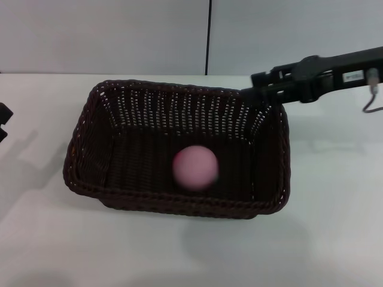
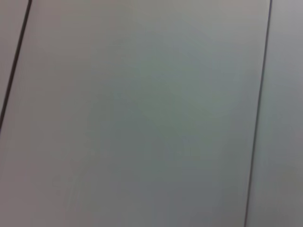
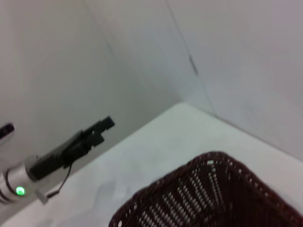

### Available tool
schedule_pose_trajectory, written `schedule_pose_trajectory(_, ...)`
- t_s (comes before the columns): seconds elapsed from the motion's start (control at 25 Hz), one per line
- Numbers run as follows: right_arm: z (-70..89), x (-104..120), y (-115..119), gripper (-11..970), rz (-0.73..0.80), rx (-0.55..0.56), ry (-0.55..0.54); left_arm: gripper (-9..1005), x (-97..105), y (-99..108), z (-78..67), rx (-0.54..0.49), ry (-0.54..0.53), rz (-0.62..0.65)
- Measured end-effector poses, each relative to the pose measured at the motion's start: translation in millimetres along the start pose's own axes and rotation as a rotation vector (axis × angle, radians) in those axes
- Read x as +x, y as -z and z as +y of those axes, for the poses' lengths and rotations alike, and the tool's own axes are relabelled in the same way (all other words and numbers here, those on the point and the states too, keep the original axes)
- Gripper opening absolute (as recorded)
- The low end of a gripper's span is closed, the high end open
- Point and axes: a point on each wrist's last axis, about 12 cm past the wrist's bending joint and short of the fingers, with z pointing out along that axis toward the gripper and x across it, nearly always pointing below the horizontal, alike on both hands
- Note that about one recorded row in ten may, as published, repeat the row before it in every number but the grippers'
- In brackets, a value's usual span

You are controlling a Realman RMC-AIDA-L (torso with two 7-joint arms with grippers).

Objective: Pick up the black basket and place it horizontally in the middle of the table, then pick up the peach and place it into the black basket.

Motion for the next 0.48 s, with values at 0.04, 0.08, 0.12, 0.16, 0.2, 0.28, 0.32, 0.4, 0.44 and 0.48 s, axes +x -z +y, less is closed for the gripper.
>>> schedule_pose_trajectory(0.04,0.0,0,0,552,0.000,0.000,0.000,769,0,1,0.5,-0.007,-0.005,-0.001)
schedule_pose_trajectory(0.08,-0.5,2,4,579,-0.023,0.007,-0.006,769,0,1,0.5,-0.007,-0.005,-0.001)
schedule_pose_trajectory(0.12,-1.5,5,11,606,-0.051,0.020,-0.012,769,0,1,0.5,-0.007,-0.005,-0.001)
schedule_pose_trajectory(0.16,-2.0,8,17,634,-0.081,0.029,-0.010,769,1,2,0.9,-0.013,-0.009,-0.002)
schedule_pose_trajectory(0.2,-3.4,19,33,661,-0.160,0.058,-0.003,769,4,8,1.6,-0.041,-0.017,-0.005)
schedule_pose_trajectory(0.28,-3.6,25,40,661,-0.206,0.068,0.008,769,6,11,3.0,-0.072,-0.022,-0.017)
schedule_pose_trajectory(0.32,-4.2,33,48,661,-0.265,0.086,0.013,769,6,11,3.0,-0.072,-0.022,-0.017)
schedule_pose_trajectory(0.4,-4.8,63,65,661,-0.483,0.135,0.056,769,11,17,3.1,-0.119,-0.034,-0.048)
schedule_pose_trajectory(0.44,-4.8,63,65,661,-0.483,0.135,0.056,769,12,19,2.4,-0.140,-0.043,-0.063)
schedule_pose_trajectory(0.48,-5.0,76,68,661,-0.566,0.149,0.065,769,14,20,2.0,-0.156,-0.048,-0.075)
